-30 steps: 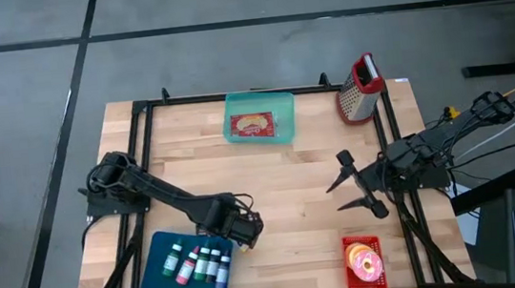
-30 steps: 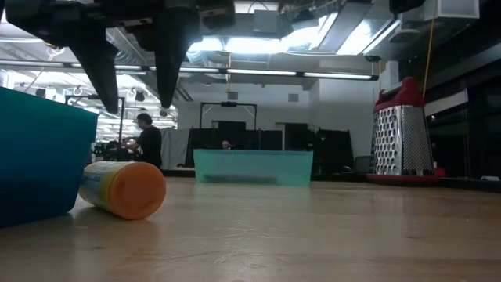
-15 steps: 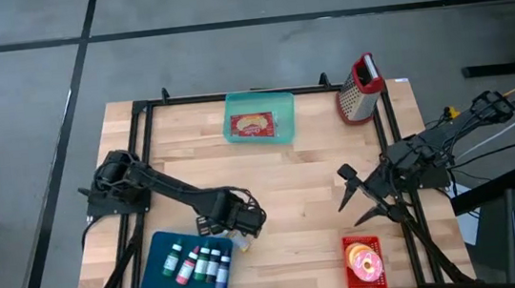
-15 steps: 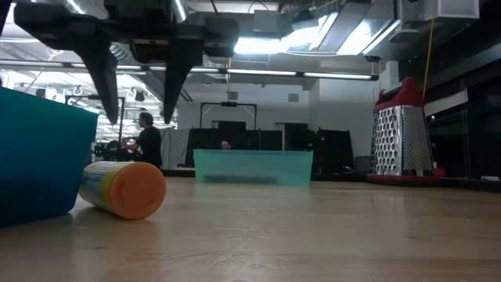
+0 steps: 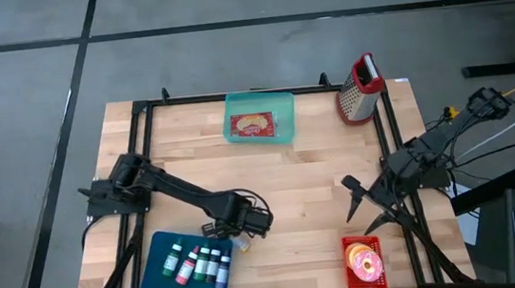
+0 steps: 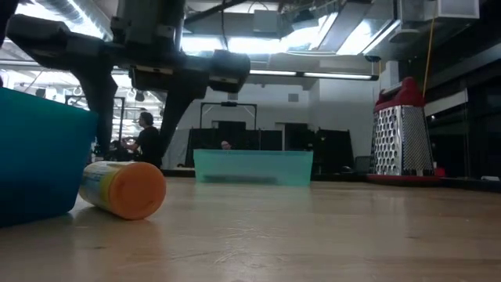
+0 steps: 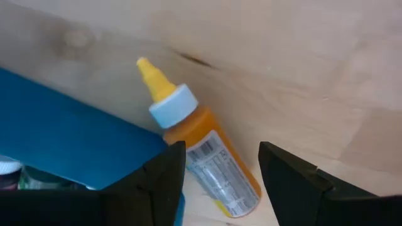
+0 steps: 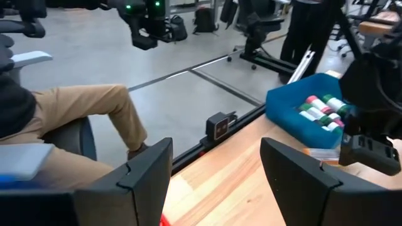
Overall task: Pick & Place Food Item
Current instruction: Put the yellow food coloring bottle into the dark blue bin
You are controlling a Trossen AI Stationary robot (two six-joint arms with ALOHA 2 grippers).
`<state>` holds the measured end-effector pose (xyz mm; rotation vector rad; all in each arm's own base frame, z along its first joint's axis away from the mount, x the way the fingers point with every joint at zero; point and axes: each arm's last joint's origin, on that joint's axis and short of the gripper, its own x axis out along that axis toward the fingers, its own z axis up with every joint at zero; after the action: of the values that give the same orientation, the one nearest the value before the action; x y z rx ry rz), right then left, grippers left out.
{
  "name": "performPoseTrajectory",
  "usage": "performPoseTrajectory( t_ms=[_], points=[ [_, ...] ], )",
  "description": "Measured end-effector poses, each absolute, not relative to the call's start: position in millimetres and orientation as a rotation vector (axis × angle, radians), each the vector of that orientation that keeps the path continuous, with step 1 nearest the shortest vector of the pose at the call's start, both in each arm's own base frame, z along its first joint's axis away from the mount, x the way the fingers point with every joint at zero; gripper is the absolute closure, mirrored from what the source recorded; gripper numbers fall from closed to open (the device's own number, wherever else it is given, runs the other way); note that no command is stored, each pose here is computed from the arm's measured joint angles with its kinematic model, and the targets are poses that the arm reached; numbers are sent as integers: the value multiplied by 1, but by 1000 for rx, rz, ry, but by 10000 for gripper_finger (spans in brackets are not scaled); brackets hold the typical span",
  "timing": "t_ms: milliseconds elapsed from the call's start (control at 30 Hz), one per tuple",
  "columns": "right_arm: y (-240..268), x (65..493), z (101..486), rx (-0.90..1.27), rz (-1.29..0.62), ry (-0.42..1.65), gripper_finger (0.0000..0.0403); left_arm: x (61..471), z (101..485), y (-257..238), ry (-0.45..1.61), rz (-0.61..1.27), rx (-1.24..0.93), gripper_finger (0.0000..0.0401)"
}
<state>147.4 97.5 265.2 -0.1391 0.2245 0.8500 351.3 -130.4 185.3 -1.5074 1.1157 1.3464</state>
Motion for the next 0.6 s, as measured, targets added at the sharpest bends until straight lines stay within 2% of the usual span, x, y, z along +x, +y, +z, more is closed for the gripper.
performPoseTrajectory(
  t_ms=[333, 600],
  points=[
    [101, 143, 261, -141, 881, 266, 158, 346, 178, -131, 1205, 1430, -1470, 207],
    [102, 143, 262, -138, 880, 265, 158, 344, 174, -131, 1218, 1423, -1461, 207]
  ],
)
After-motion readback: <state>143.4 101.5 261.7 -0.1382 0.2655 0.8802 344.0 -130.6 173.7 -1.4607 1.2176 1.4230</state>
